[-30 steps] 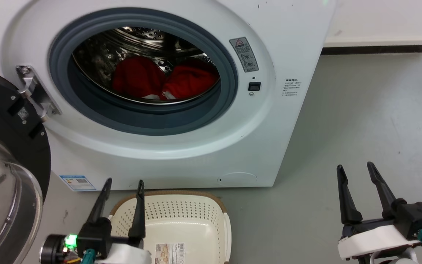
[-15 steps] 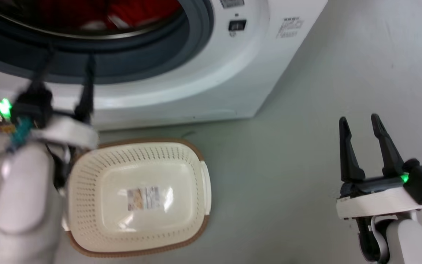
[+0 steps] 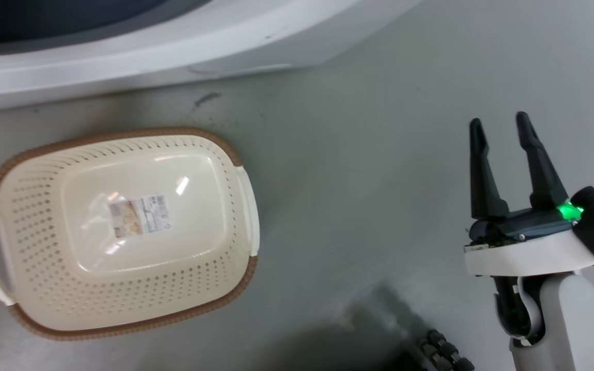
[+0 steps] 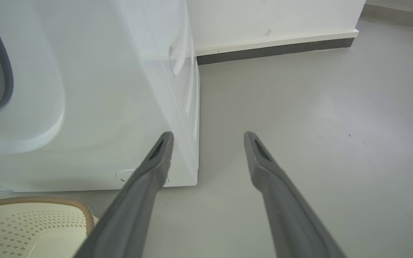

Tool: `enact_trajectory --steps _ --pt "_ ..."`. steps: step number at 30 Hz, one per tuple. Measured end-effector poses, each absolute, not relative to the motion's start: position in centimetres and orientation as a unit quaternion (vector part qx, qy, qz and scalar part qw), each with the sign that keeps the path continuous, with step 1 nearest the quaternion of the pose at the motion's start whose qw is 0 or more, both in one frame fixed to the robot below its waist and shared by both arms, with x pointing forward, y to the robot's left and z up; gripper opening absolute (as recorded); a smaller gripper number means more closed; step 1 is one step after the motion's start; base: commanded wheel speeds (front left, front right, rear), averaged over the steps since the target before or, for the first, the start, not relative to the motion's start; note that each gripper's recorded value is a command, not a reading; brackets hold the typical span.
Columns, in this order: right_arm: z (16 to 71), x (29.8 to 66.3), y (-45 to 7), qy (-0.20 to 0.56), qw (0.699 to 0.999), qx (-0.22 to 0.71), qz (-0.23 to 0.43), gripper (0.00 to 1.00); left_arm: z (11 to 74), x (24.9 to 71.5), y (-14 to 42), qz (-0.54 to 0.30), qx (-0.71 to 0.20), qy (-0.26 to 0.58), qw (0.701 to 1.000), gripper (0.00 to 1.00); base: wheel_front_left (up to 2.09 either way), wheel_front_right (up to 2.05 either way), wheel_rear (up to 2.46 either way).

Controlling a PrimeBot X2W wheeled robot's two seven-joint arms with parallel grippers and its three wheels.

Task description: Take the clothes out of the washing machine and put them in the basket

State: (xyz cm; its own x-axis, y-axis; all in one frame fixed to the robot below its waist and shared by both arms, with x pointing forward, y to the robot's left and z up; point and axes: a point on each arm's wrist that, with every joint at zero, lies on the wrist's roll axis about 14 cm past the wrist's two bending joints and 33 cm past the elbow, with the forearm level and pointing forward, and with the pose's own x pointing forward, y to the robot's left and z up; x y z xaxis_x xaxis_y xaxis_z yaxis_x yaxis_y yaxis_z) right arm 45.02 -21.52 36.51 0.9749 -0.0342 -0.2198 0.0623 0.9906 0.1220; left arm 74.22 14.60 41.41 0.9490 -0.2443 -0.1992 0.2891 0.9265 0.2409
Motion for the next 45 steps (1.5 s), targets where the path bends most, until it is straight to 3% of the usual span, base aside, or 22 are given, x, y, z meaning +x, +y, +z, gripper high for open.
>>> enact_trajectory --steps 12,21,25,29,30,32,38,45 --pt "33.1 44.3 -21.9 0.154 0.985 0.073 -0.034 1.00 34.3 80.3 16.6 -0.090 0.191 0.262 0.942 1.00 0.00 0.00 0.00" --pt "32.2 43.1 -22.8 0.176 0.981 0.071 -0.050 1.00 28.1 79.2 17.6 -0.068 0.185 0.414 0.889 1.00 0.00 0.00 0.00" --pt "32.5 43.4 -21.6 0.178 0.983 0.030 -0.017 1.00 26.5 78.5 16.9 -0.078 0.182 0.443 0.875 1.00 0.00 0.00 0.00" --pt "33.0 43.5 -22.0 0.169 0.985 0.033 -0.025 1.00 26.1 78.0 17.3 -0.079 0.187 0.454 0.868 1.00 0.00 0.00 0.00" --pt "33.0 43.4 -21.9 0.169 0.985 0.033 -0.025 1.00 26.0 78.0 17.3 -0.080 0.185 0.455 0.867 0.93 0.00 0.00 0.00" --pt "33.0 43.4 -22.0 0.168 0.985 0.033 -0.026 1.00 25.9 77.9 17.3 -0.082 0.186 0.458 0.866 0.02 0.00 0.00 0.00" --pt "33.1 43.5 -22.0 0.167 0.985 0.033 -0.026 1.00 26.1 78.1 17.2 -0.088 0.180 0.446 0.872 0.00 0.00 0.00 0.00" --pt "33.6 43.6 -22.2 0.160 0.986 0.035 -0.029 1.00 28.3 79.5 18.1 -0.084 0.188 0.377 0.903 0.00 0.00 0.00 0.00"
